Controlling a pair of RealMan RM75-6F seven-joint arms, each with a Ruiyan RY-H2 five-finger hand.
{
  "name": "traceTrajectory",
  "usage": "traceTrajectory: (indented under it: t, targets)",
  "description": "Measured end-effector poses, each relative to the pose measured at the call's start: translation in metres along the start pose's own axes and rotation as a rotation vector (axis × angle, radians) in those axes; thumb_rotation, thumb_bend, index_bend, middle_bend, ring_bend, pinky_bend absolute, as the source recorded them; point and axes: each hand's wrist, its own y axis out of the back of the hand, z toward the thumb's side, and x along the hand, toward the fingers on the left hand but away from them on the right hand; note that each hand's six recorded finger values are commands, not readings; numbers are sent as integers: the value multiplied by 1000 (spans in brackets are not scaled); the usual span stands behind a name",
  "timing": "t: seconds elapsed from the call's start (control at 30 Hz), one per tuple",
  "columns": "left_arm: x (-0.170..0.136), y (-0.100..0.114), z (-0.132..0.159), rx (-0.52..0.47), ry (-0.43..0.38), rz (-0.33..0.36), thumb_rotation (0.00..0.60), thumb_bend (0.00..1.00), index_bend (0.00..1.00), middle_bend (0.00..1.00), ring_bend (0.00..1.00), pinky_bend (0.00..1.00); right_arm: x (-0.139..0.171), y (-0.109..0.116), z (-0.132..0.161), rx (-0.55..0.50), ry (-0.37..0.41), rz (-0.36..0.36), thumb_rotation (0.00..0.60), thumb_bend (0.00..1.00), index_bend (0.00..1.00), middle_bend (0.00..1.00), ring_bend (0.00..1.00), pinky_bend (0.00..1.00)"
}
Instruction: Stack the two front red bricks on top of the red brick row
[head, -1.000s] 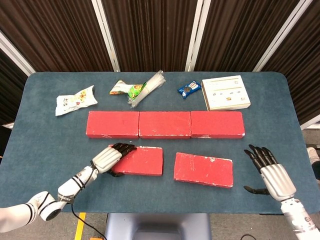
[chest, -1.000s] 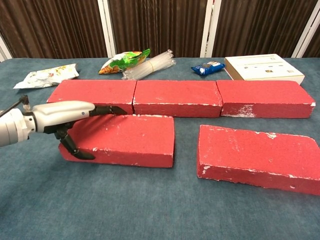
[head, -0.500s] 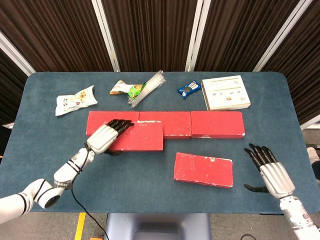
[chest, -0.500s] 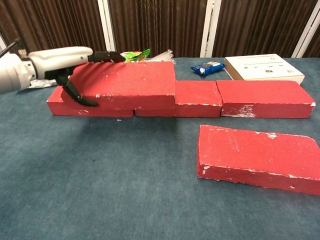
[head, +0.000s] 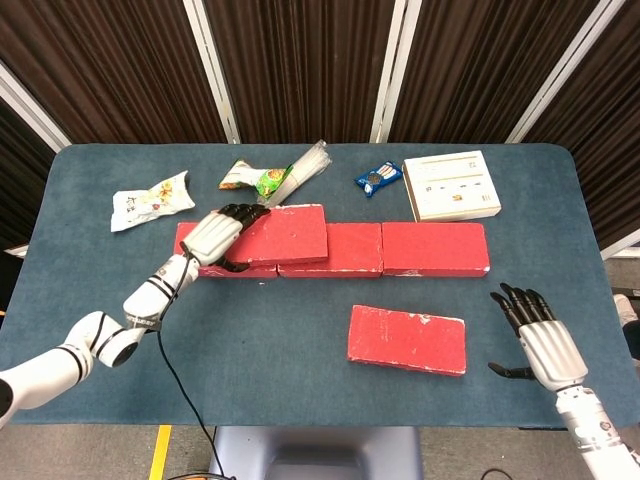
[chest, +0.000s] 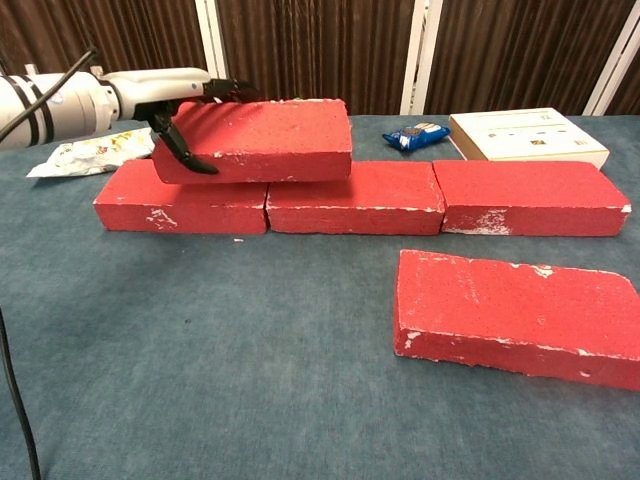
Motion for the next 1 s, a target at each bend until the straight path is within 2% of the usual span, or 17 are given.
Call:
traceTrajectory:
  t: [0.23, 0.3, 0.4, 0.63, 0.83, 1.0]
  targets:
    - [7, -13, 0, -10, -12, -22, 600, 263, 0, 388, 536, 723, -3, -2, -1, 1, -7, 10, 600, 110, 0, 0, 0, 0]
    - [8, -16, 2, -12, -20, -27, 600, 263, 0, 382, 500, 675, -4, -3, 0, 1, -6, 14, 600, 110, 0, 0, 0, 0]
    - [10, -20, 4, -12, -26, -33, 600, 263, 0, 360, 432, 540, -3, -2, -1, -2, -7, 14, 600, 110, 0, 0, 0, 0]
    - [15, -23, 6, -6, -31, -42, 600, 261, 0, 338, 307, 367, -4, -2, -2, -2, -12, 15, 600, 110, 0, 0, 0, 0]
    - [16, -23, 2, 11, -23, -46, 600, 259, 0, 279, 180, 278, -4, -2, -4, 2, -22, 17, 600, 110, 0, 0, 0, 0]
    - [17, -24, 2, 21, -19, -48, 600, 260, 0, 234, 128, 204, -4, -1, -4, 3, -33, 13, 600, 109, 0, 0, 0, 0]
